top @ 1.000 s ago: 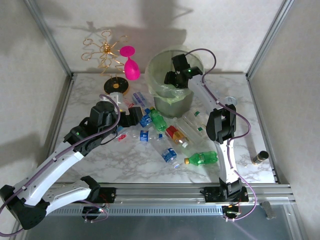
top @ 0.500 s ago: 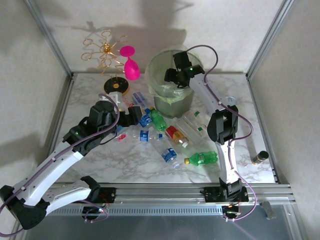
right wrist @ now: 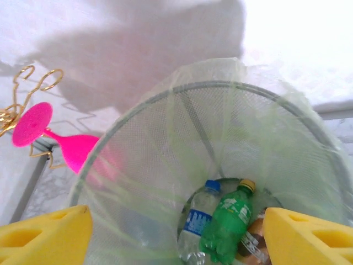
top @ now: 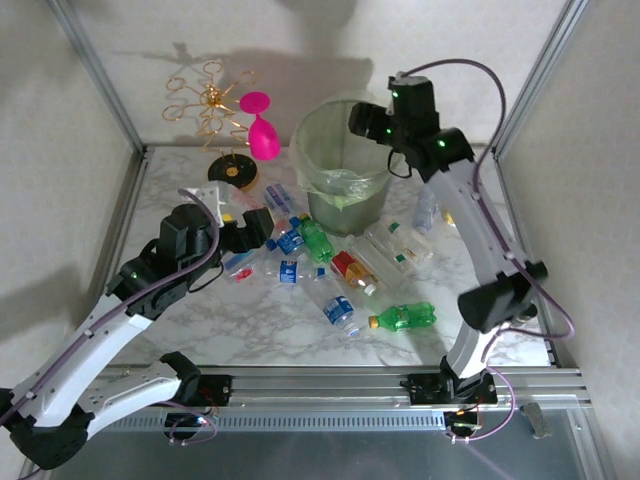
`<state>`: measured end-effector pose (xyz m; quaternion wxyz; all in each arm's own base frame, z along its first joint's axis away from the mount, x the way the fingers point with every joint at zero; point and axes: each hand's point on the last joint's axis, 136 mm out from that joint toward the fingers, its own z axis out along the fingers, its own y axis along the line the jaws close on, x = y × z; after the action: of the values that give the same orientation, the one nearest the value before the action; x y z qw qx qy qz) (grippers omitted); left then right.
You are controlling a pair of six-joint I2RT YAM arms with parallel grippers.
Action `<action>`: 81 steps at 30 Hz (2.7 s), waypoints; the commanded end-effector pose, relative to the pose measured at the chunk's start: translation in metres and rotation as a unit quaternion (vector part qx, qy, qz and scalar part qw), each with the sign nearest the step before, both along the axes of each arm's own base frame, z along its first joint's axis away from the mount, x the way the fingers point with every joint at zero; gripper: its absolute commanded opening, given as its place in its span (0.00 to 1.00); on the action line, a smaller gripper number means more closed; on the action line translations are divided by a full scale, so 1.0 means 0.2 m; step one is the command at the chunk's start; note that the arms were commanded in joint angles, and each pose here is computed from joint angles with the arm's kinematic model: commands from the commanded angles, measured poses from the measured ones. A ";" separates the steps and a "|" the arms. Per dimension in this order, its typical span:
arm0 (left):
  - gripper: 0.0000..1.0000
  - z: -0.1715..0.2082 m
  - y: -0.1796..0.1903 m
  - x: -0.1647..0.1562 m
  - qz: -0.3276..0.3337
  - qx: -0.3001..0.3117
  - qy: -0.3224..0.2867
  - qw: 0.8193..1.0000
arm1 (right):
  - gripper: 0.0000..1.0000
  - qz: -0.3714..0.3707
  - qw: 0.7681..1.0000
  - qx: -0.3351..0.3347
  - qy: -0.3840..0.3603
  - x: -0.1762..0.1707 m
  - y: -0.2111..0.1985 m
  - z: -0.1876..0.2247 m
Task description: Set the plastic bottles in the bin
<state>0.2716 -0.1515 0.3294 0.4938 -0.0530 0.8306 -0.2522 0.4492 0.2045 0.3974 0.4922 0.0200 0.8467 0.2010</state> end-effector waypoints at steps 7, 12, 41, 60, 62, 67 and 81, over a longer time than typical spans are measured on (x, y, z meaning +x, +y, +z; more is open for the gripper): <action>0.96 0.09 0.07 -0.09 0.012 -0.032 -0.009 0.999 | 0.76 0.009 0.993 0.117 -0.014 -0.52 -0.16 -0.04; 0.96 0.08 0.14 -0.15 0.025 -0.030 -0.025 0.999 | 0.75 -0.009 0.992 0.109 0.063 -0.78 -0.28 -0.27; 0.98 -0.12 0.12 -0.09 0.021 0.011 -0.019 1.000 | 0.79 -0.355 0.822 0.166 0.412 -1.47 -0.57 -1.42; 0.98 -0.12 0.14 -0.10 0.029 0.010 -0.017 0.999 | 0.81 -0.363 0.816 0.124 0.433 -1.48 -0.56 -1.75; 0.98 -0.12 0.14 -0.10 0.031 0.012 -0.017 0.999 | 0.80 -0.363 0.820 0.118 0.427 -1.45 -0.56 -1.76; 0.98 -0.13 0.15 -0.10 0.034 0.016 -0.015 0.999 | 0.77 -0.364 0.821 0.112 0.426 -1.43 -0.56 -1.83; 0.98 -0.12 0.13 -0.07 0.037 0.018 -0.012 0.999 | 0.58 -0.374 0.819 0.108 0.421 -1.43 -0.63 -1.89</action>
<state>0.2558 -0.1279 0.2927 0.4991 -0.0663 0.8349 -0.2222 0.1650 0.0890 0.0213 0.1042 0.4710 0.8724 0.0793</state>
